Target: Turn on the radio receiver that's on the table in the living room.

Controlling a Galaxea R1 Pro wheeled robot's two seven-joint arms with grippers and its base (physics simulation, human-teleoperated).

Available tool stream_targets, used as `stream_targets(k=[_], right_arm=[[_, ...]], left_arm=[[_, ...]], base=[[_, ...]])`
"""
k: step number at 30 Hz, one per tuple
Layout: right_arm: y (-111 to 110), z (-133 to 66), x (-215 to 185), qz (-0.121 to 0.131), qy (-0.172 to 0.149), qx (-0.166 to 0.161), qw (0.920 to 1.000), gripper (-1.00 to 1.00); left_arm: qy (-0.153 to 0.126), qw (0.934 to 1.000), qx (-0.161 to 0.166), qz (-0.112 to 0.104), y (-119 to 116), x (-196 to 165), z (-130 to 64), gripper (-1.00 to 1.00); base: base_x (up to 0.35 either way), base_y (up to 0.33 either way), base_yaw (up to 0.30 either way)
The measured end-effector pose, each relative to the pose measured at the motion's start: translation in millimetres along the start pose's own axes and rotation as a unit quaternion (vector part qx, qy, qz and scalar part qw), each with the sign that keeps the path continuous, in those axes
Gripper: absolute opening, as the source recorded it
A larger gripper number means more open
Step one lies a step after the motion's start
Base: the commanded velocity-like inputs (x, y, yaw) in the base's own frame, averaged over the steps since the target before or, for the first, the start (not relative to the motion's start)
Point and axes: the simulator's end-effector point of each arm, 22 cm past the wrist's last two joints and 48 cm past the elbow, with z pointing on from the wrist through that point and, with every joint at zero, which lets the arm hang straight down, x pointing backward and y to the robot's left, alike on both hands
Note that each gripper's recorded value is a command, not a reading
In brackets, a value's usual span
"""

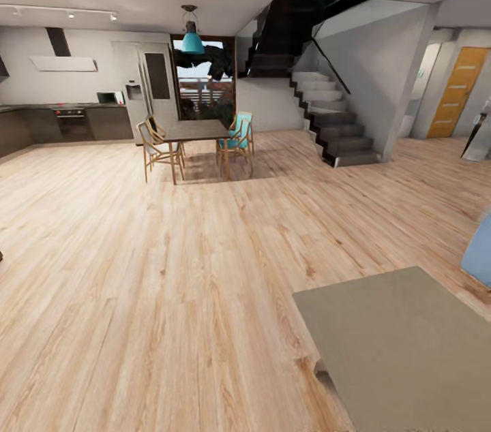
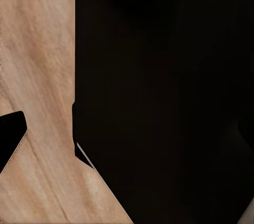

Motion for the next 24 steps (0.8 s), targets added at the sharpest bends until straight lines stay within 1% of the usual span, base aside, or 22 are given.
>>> stream_targets(k=[24], right_arm=[[-0.1,0.0,-4.4,0.000,-0.006,0.000,1.0000,1.00]], left_arm=[[-0.006,1.0000,0.001,0.000,-1.0,-4.3,0.0,1.00]], base=[[0.000,0.000,-0.277]])
